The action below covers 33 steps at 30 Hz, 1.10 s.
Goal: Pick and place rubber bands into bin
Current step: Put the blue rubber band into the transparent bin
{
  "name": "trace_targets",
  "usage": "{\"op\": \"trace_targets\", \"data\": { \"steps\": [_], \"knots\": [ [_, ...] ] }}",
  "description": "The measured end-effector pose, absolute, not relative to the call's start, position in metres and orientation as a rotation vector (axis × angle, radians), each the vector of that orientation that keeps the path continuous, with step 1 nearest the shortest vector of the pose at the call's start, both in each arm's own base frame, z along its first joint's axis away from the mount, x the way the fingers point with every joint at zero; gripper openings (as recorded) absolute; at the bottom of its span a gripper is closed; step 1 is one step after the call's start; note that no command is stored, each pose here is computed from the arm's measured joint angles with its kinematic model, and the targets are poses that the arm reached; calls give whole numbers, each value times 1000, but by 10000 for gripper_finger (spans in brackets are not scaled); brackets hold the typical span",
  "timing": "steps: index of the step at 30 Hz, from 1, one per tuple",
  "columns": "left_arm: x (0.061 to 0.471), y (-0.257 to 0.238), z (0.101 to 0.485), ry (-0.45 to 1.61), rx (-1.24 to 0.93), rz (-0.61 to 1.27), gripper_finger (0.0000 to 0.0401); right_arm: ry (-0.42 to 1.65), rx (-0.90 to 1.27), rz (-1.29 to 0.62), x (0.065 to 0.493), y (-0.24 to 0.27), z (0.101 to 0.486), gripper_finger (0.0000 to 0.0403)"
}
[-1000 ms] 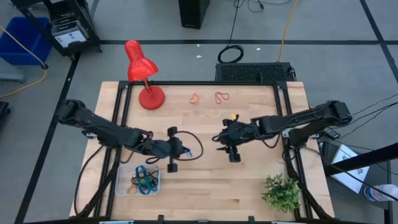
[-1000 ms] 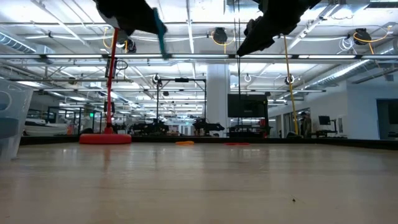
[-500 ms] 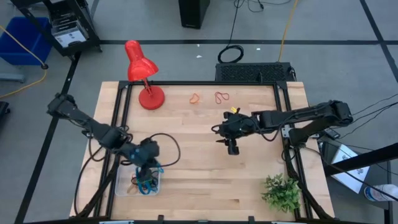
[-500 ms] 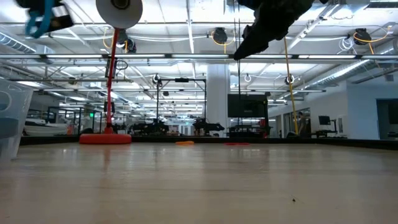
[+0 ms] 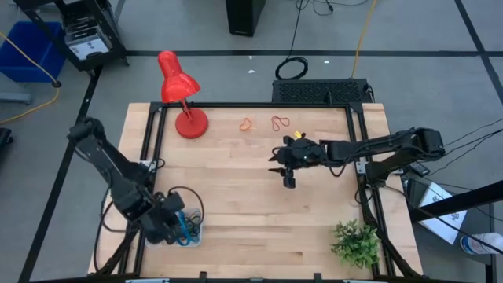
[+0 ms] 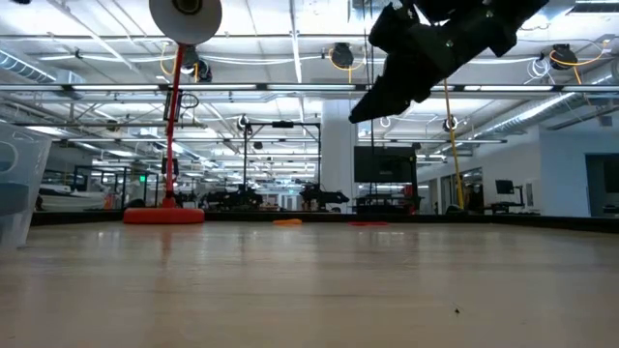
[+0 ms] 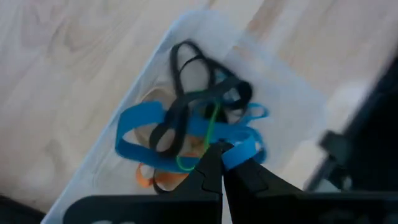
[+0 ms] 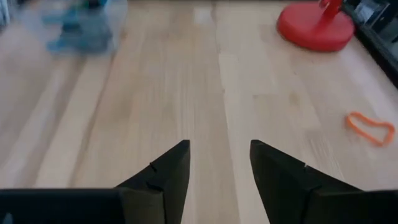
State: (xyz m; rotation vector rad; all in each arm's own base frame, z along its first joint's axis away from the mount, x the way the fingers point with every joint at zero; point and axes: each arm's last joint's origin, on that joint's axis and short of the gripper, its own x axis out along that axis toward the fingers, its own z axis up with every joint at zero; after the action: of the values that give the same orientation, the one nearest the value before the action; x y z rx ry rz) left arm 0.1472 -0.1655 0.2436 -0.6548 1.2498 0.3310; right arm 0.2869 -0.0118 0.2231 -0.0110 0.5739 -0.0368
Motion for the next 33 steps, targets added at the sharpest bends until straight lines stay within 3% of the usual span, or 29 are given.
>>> {"op": "trace_targets", "data": {
  "steps": [12,33],
  "knots": [
    [159,-187,194,1387,-545,544,8,435,16,-49,291,-14,230,164],
    [161,-189,188,1395,-558,589,30,428,18,-41,292,-12,230,162]
  ]
}}
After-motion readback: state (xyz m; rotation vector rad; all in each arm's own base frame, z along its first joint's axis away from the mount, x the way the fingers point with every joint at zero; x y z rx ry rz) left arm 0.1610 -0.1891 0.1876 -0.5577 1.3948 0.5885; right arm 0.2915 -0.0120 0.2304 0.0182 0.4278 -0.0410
